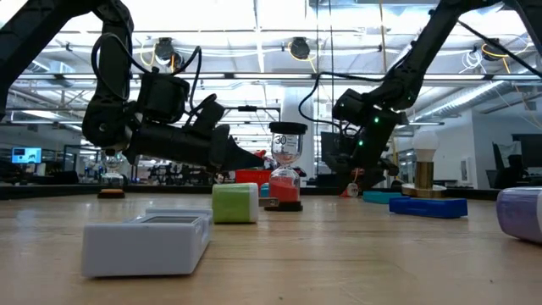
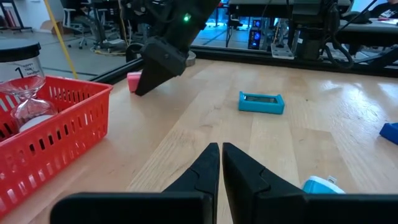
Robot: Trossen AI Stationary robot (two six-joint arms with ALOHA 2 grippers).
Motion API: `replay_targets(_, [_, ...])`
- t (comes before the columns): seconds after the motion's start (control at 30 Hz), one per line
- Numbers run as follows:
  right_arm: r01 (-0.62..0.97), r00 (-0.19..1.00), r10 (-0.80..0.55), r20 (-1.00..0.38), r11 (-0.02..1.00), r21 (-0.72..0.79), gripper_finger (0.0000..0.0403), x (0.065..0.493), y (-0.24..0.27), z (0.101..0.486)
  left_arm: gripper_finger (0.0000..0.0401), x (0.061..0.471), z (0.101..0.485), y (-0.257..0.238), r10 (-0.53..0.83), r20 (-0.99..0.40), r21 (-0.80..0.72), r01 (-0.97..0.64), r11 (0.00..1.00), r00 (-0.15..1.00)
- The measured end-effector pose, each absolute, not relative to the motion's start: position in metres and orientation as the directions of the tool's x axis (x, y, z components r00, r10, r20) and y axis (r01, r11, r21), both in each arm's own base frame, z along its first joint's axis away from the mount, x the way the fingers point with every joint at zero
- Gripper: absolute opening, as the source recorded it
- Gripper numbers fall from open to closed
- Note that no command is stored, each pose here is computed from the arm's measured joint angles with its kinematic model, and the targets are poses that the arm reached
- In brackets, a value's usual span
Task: Pick & Place Office items
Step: Put the red charger adapter into the black bin
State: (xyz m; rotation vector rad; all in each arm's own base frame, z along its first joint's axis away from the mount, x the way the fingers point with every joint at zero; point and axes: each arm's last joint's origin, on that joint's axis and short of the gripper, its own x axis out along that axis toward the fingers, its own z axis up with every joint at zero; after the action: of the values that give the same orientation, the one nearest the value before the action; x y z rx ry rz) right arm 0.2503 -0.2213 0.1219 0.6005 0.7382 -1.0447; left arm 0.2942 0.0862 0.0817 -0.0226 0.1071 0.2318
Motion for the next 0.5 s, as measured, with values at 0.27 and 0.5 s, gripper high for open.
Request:
replay_targets(0.27, [0.932, 0.272, -0.572, -0.774, 0.356, 0.064, 0.0171, 0.248, -0.223, 0.122, 0.0024, 0.294, 0.082, 0.086, 0.229, -0.109, -0.01, -0.231, 0.973, 0.967])
replay_targets(0.5, [0.911, 0.293, -0.55, -0.782, 0.409, 0.054, 0.0129, 0.238, -0.214, 0.153, 0.0024, 0.294, 0.082, 0.086, 0.236, -0.109, -0.009, -0.238, 0.971, 0.966])
